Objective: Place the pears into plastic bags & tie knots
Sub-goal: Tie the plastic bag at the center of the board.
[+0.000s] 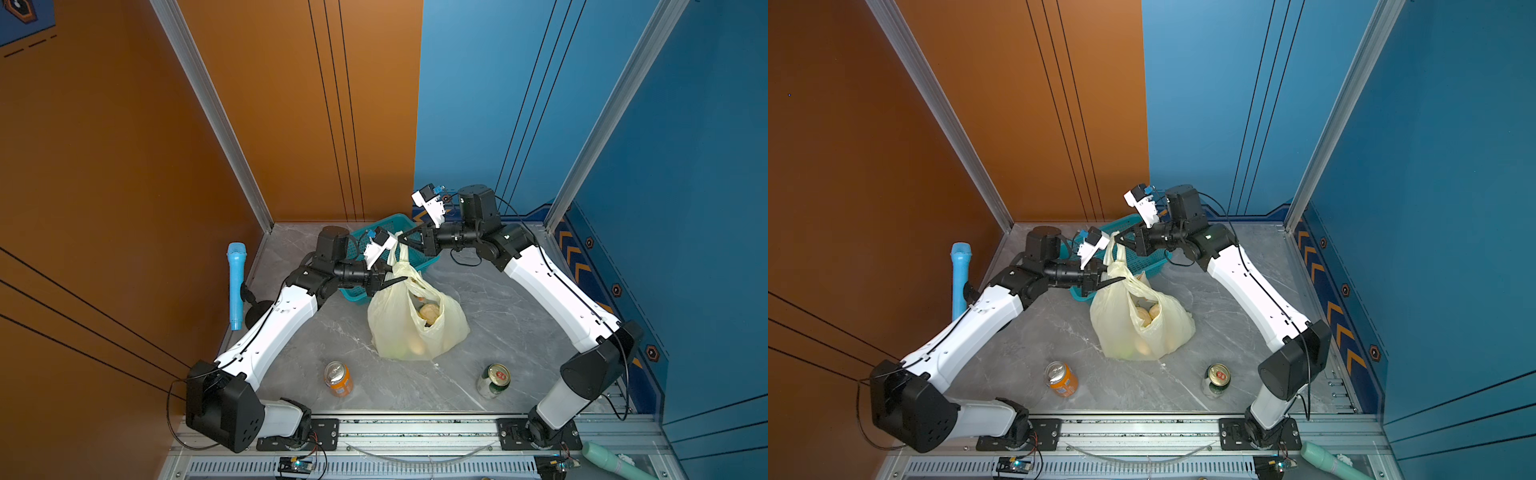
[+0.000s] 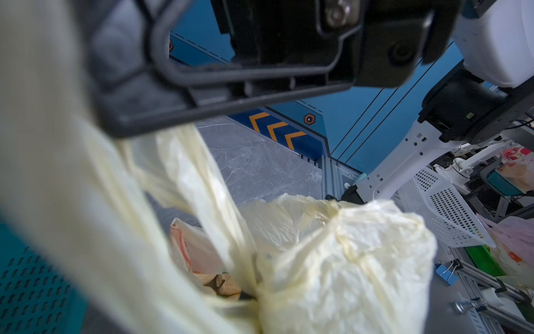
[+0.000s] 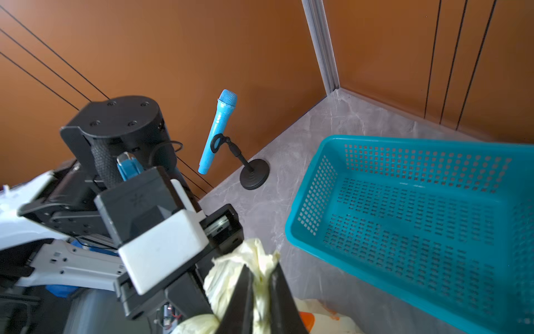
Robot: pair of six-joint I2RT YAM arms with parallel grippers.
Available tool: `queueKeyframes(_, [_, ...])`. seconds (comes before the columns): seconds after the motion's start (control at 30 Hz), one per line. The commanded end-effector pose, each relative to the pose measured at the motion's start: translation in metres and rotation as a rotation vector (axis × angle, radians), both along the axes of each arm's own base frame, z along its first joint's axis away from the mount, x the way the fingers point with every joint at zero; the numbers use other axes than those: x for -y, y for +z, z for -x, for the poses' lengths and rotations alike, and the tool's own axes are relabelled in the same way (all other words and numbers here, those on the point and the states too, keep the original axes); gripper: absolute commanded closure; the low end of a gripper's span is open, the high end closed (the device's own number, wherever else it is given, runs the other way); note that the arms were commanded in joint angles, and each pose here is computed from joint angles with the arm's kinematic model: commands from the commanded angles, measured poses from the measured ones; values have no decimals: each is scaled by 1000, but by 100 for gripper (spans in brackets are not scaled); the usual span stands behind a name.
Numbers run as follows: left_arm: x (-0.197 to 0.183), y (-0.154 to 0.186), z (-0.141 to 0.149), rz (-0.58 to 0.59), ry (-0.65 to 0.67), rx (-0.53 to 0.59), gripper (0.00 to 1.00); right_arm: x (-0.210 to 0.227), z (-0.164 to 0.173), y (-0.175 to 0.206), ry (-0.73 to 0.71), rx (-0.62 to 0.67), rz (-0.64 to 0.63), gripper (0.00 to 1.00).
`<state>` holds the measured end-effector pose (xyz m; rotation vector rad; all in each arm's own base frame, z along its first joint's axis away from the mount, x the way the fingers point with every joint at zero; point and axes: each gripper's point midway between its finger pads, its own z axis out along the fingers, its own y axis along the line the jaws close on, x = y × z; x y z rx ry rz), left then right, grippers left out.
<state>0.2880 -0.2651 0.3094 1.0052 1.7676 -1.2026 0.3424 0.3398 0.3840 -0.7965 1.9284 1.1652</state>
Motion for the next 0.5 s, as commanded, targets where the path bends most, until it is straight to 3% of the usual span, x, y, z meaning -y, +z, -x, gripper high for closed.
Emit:
queueKeyframes(0.0, [-7, 3, -2, 11, 34, 11, 93, 21, -1, 18, -104, 11, -26, 99])
queueKeyframes(0.23, [-13, -9, -11, 34, 61, -30, 88, 68, -2, 8, -326, 11, 39, 100])
queueKeyframes(0.4, [-11, -16, -12, 38, 61, -55, 100, 90, 15, -3, -411, -9, 107, 100])
queueKeyframes(0.47, [-12, -18, -14, 34, 70, -62, 100, 97, 28, -12, -443, -26, 170, 100])
